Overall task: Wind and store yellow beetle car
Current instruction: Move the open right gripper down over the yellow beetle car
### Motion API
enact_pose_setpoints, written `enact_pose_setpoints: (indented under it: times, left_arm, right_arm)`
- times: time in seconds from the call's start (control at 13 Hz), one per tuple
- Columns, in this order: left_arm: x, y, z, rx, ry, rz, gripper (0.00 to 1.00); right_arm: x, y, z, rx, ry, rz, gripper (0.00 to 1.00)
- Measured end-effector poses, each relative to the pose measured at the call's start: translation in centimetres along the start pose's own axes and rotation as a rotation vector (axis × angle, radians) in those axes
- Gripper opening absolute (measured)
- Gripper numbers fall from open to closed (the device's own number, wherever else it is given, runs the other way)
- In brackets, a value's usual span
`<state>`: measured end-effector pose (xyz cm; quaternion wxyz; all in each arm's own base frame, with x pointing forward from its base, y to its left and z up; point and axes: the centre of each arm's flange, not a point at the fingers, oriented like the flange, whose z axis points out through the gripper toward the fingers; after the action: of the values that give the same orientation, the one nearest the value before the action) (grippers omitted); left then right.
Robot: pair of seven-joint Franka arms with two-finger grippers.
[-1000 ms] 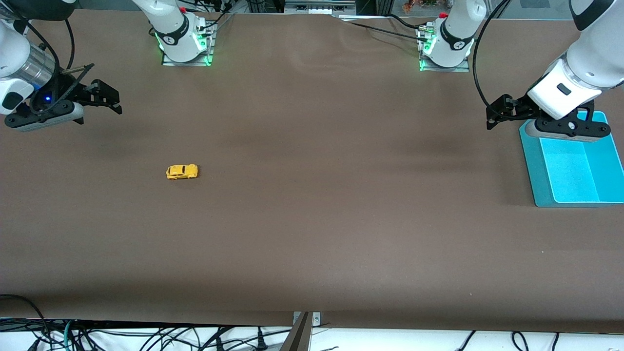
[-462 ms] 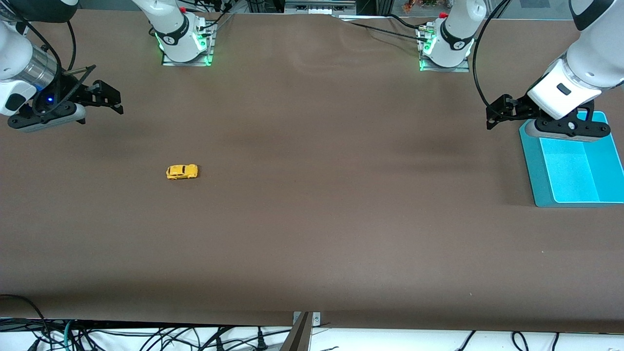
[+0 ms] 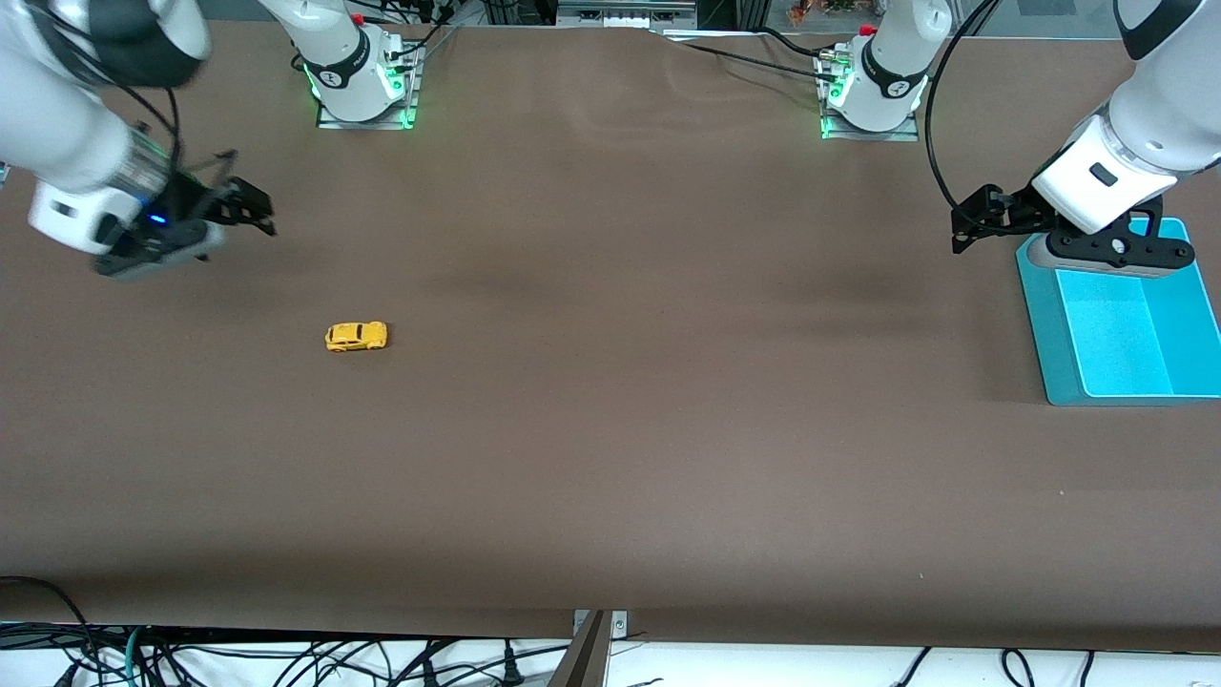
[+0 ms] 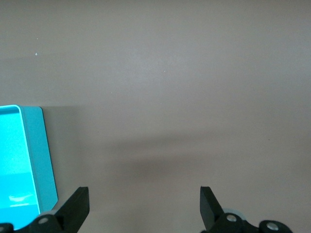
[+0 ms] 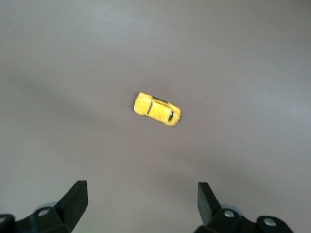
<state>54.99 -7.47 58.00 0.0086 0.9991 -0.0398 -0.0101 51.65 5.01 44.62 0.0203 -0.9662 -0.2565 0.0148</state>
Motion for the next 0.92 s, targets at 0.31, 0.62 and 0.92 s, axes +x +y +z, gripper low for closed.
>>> enact_pose_setpoints:
  times: [0.31, 0.62, 0.92]
  left_arm:
    - [0.0, 0.0, 0.0, 0.0, 0.0, 0.0, 1.0]
    - [0.0, 0.0, 0.0, 0.0, 0.0, 0.0, 1.0]
    - [0.0, 0.0, 0.0, 0.0, 0.0, 0.0, 1.0]
  right_arm:
    - [-0.4, 0.0, 10.1, 0.001, 0.017, -0.448, 1.0]
    - [0.7, 1.0, 17.4, 0.024, 0.038, -0.789, 1.0]
    - [1.0, 1.3, 22.7, 0.022, 0.068, -0.94, 1.0]
